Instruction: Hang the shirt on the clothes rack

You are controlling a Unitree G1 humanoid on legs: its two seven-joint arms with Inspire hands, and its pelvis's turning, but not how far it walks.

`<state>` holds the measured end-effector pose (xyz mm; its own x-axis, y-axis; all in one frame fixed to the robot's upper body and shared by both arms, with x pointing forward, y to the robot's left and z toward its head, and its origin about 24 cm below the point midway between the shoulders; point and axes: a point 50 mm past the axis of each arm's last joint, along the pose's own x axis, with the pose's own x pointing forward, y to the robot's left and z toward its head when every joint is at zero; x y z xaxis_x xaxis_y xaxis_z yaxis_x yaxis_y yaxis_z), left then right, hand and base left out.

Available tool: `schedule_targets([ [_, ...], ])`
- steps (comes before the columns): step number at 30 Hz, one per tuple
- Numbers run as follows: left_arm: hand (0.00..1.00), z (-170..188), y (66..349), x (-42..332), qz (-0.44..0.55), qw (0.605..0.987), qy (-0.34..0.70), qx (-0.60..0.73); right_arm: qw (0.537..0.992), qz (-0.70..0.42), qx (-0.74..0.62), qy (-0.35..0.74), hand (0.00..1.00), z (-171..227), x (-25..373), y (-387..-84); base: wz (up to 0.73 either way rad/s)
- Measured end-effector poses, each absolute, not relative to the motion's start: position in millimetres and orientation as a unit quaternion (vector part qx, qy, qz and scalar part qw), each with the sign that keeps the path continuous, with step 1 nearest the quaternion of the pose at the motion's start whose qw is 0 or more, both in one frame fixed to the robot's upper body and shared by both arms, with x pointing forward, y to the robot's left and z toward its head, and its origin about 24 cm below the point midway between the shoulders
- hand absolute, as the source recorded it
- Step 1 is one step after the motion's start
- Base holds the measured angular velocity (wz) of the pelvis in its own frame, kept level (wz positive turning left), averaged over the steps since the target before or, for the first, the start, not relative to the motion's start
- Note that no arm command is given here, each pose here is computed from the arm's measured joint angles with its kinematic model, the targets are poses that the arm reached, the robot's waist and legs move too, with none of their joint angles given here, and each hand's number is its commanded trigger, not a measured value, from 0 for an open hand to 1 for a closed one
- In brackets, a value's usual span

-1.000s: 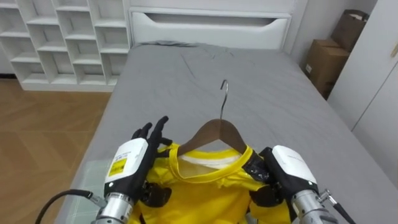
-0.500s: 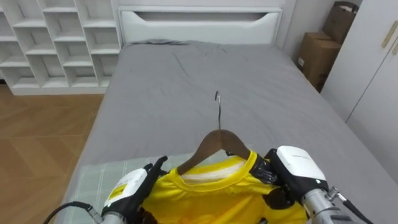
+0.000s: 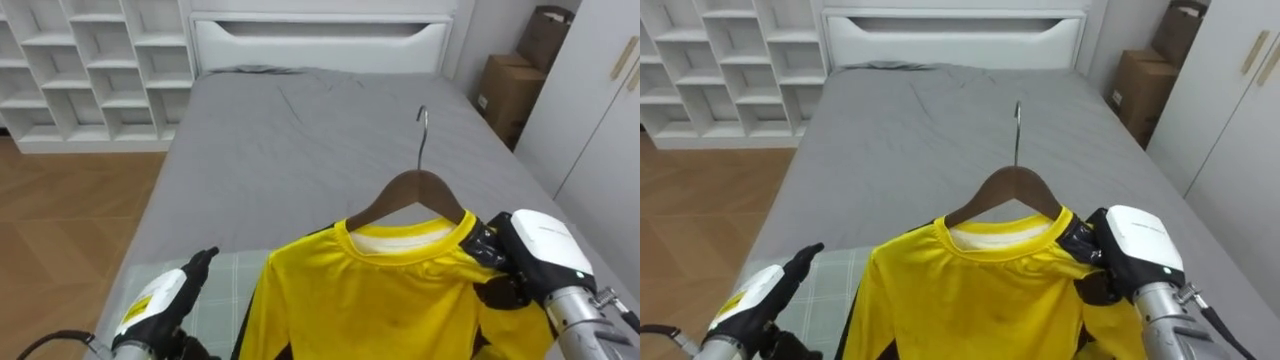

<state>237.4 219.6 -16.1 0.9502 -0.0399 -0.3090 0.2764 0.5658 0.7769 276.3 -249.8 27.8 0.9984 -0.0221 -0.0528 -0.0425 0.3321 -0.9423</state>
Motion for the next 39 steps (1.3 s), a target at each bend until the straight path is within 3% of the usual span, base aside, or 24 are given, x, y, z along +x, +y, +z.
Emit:
schedule_targets([
  [15, 0.0, -14, 229, 236, -0.067, 0.882, 0.13, 0.448, 0.816, 0.006, -0.578, 0.028, 1.0, 28, 276, -250, 0.0],
  [23, 0.0, -48, 245, 211, -0.043, 0.876, 0.205, 0.435, 0.816, -0.012, -0.578, 0.018, 1.0, 32, 277, -253, 0.0],
  [32, 0.0, -118, 287, 112, 0.038, 0.84, 0.438, 0.319, 0.819, -0.058, -0.571, -0.012, 1.0, 54, 277, -264, -0.06],
  [39, 0.0, -144, 299, 19, 0.093, 0.76, 0.595, 0.243, 0.817, -0.078, -0.57, -0.03, 1.0, 63, 265, -265, -0.07],
])
